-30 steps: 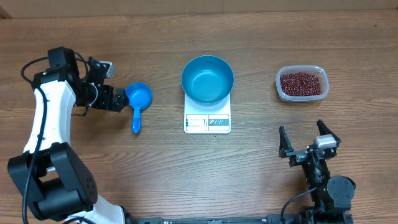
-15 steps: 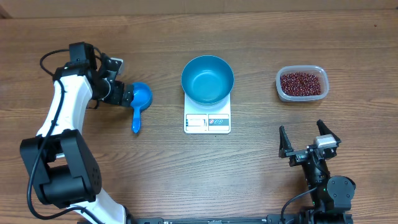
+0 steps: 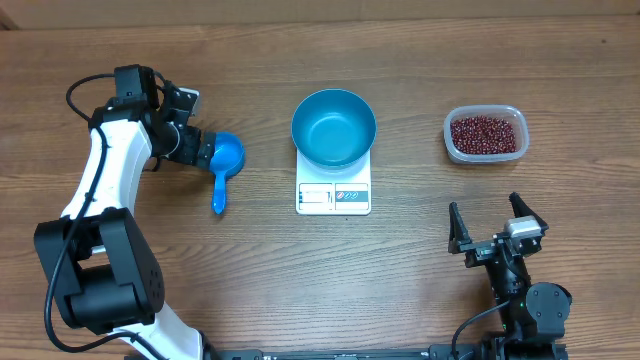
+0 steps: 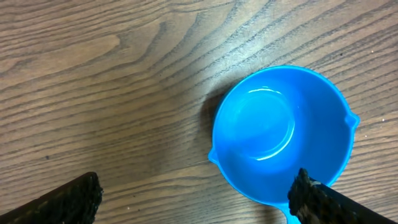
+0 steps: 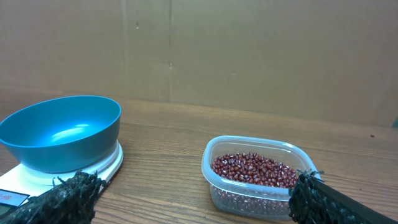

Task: Scoop item into bowl and weigh 150g on scale
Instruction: 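Move the left gripper forward over the blue scoop's cup, then lower the left gripper and close it on the blue scoop's rim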

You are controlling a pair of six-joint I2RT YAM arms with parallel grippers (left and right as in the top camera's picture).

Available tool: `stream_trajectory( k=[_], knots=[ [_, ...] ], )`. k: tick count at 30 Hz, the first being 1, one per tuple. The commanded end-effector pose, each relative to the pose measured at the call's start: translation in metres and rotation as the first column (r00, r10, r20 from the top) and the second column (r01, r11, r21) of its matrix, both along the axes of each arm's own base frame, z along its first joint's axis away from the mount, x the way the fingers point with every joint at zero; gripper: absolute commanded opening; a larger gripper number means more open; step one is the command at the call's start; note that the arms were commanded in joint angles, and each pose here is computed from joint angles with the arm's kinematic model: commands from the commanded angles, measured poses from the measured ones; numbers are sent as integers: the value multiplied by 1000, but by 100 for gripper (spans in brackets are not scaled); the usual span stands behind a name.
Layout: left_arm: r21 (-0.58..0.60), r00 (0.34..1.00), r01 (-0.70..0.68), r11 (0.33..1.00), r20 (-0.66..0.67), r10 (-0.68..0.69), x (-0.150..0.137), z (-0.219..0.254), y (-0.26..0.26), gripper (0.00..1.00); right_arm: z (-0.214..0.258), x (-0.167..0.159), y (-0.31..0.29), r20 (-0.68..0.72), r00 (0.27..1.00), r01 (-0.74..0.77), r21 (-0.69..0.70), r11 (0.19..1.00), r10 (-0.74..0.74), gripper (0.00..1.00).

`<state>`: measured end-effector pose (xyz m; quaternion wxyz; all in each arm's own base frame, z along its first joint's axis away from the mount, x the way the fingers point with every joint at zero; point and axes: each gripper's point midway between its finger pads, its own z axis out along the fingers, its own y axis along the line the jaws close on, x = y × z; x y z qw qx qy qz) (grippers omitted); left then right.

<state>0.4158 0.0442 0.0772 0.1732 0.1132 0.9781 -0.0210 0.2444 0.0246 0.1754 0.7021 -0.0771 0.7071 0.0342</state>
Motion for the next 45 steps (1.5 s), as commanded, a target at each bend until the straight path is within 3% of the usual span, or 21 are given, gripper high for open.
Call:
stream_trajectory(
  k=[1, 10, 45],
  knots=[
    [3, 1000, -14, 1000, -18, 14, 6, -11, 3, 100, -2, 0, 0, 5, 1000, -2, -15, 1000, 2, 100],
    [-8, 998, -37, 999, -46, 37, 13, -38, 4, 100, -2, 0, 0, 5, 1000, -2, -15, 1000, 2, 100],
    [21, 1000, 0, 1000, -18, 0, 20, -42, -10, 100, -2, 0, 0, 5, 1000, -2, -15, 1000, 2, 100]
  ],
)
